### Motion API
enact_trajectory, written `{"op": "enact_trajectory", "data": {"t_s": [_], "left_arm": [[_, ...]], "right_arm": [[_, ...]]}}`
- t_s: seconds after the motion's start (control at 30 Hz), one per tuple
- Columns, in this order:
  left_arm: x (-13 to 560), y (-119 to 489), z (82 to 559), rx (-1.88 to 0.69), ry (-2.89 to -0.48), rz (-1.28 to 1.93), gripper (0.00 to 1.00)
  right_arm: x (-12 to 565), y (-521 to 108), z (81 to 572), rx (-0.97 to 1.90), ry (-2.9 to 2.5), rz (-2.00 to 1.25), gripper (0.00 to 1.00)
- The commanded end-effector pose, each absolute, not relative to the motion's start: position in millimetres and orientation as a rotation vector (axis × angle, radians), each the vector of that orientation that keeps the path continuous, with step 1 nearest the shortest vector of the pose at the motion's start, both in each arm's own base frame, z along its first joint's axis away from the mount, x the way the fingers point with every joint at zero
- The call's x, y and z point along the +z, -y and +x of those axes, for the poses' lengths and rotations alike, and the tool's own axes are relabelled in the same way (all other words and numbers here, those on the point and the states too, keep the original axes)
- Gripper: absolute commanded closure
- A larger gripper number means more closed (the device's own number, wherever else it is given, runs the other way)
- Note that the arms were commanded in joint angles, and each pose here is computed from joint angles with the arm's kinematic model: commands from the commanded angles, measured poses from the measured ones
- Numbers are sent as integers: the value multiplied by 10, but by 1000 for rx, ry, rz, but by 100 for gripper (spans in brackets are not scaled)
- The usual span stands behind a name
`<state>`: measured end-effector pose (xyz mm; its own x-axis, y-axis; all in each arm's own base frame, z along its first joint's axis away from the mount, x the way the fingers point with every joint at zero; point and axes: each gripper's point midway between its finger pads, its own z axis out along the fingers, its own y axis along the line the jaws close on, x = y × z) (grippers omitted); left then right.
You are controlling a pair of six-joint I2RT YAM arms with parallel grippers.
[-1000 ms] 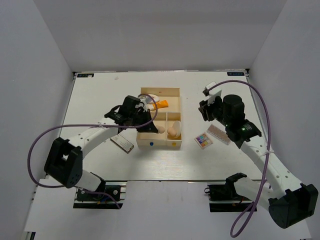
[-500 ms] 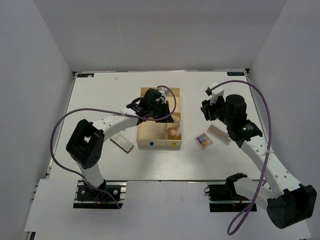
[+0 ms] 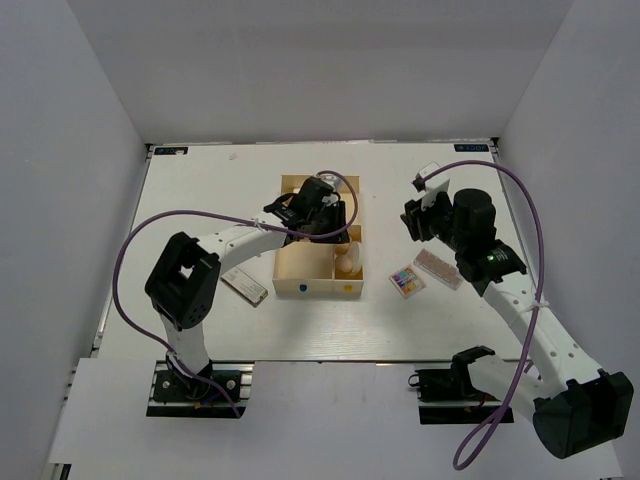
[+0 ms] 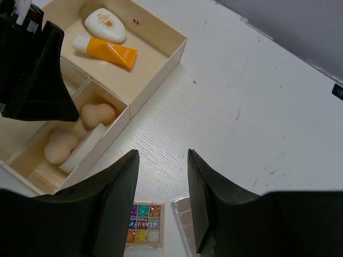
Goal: Organize the makeup
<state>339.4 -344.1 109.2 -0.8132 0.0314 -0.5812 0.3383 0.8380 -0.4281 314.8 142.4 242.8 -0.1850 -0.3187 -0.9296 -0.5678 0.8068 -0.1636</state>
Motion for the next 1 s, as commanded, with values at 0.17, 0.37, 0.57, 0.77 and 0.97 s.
{"op": "enact_trajectory", "data": {"t_s": [0.17,0.37,0.57,0.77,0.97], "left_arm": [[1618,3428,3418,-736,-2336,254,44],[2112,3110,3319,-709,-2234,241,45],[1978,2039,3016,-350,-2245,-41,32],[1686,1304,2802,-56,-2334,-367,2],[1553,995,2862,-7,-2313,-481,2]], "right_arm": [[2521,-1418,3148,270,-1747,-671,52],[2448,-1429,3151,280,-1769,-696,46],[2367,-1441,3169,289,-1797,-706,41],[2367,-1432,3172,291,-1799,-701,41],[2318,-1454,3179,299,-1813,-710,41]]}}
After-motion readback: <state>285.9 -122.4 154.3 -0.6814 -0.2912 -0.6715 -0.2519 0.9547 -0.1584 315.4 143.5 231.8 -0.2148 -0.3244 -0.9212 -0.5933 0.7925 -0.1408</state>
